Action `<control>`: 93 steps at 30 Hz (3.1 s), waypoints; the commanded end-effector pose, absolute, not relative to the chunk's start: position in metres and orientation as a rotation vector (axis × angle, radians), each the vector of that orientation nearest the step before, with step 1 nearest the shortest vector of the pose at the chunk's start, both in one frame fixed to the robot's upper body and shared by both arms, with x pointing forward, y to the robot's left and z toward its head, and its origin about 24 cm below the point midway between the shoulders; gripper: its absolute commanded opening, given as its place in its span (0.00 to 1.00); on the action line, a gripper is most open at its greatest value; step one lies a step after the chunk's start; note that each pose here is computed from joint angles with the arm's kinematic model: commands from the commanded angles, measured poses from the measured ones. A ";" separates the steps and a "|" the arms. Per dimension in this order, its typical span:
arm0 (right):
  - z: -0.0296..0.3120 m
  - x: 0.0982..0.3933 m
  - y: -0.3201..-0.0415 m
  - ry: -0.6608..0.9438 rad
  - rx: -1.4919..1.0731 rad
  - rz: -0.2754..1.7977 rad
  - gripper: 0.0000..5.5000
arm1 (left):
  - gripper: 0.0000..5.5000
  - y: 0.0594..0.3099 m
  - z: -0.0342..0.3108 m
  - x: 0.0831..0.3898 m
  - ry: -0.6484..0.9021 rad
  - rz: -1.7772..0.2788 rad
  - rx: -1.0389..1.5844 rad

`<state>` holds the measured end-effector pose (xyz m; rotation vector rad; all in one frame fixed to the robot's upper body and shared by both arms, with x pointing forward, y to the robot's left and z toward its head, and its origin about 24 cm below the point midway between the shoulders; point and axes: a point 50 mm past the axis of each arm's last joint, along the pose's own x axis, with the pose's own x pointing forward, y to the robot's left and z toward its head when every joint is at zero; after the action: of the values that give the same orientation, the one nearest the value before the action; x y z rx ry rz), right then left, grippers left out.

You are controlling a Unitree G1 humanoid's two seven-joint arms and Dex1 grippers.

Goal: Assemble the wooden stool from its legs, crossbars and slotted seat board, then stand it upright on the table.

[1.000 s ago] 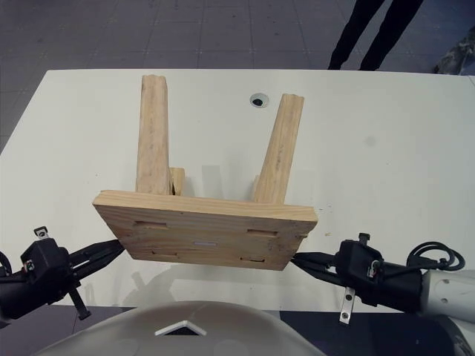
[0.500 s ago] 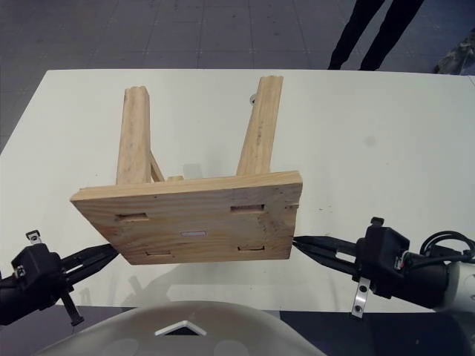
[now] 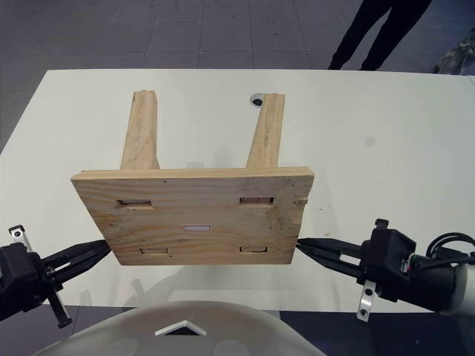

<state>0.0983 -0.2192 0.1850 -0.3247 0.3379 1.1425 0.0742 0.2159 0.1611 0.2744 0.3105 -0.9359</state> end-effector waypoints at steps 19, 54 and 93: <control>0.206 0.074 -0.198 0.234 -0.278 1.442 0.02 | 0.02 0.192 0.191 0.053 0.125 -1.212 0.226; 0.222 0.102 -0.194 0.168 -0.291 1.369 0.02 | 0.02 0.194 0.208 0.078 0.080 -1.184 0.294; 0.204 0.115 -0.203 0.233 -0.336 1.305 0.02 | 0.02 0.198 0.157 0.084 0.274 -1.150 0.306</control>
<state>0.1146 -0.2101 0.2090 -0.3196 0.2031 1.2472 0.0878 0.2112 0.1553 0.3152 0.2891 -1.0399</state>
